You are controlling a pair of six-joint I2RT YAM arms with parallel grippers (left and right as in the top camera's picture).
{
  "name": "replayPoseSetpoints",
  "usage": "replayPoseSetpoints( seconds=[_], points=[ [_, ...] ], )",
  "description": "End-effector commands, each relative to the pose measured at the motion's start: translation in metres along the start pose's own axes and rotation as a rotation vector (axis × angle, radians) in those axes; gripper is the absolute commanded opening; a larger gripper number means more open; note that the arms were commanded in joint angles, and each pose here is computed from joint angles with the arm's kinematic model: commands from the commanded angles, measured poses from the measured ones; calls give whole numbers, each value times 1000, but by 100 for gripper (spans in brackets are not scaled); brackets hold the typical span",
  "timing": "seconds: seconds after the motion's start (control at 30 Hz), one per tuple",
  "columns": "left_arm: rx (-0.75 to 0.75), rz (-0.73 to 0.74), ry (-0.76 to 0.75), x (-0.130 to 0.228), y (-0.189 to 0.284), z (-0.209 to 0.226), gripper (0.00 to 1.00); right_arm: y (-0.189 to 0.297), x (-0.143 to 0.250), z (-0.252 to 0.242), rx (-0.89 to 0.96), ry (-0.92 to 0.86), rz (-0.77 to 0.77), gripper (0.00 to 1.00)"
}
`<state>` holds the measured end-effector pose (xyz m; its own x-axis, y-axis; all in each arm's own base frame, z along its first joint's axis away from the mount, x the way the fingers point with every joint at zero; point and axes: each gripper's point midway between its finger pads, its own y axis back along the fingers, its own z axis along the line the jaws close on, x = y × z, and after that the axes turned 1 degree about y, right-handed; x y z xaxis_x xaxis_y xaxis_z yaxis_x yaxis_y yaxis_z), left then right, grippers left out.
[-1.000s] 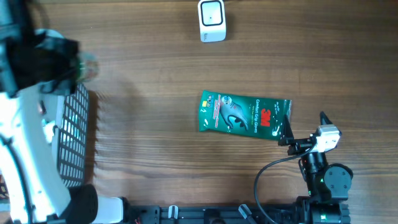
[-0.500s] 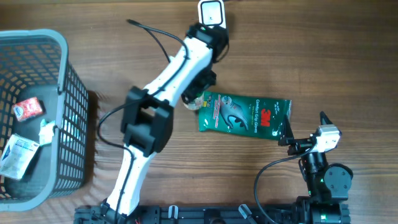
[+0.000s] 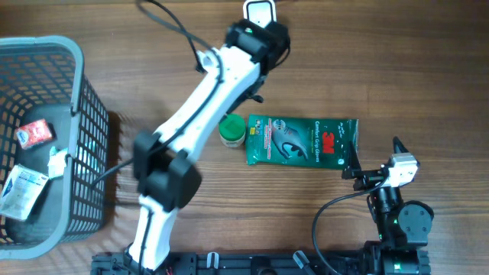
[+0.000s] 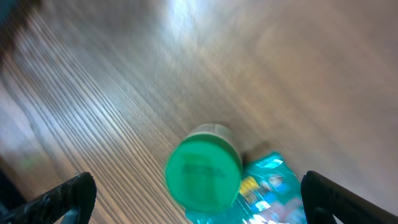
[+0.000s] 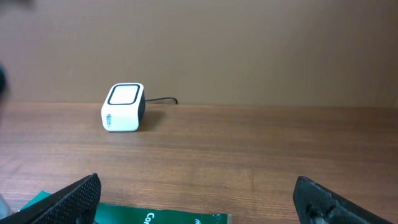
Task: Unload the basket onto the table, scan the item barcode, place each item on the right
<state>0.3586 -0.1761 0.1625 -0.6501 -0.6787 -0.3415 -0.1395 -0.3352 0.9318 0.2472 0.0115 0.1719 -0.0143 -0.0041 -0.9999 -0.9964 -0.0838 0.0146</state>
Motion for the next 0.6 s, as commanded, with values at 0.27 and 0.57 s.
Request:
replayPoseSetpoints(
  seconds=[0.27, 0.57],
  points=[
    [279, -359, 925, -209, 144, 306, 100, 0, -2, 0, 5, 12, -9, 100],
    [-171, 131, 948, -161, -84, 381, 100, 0, -2, 0, 5, 11, -9, 100]
  ],
)
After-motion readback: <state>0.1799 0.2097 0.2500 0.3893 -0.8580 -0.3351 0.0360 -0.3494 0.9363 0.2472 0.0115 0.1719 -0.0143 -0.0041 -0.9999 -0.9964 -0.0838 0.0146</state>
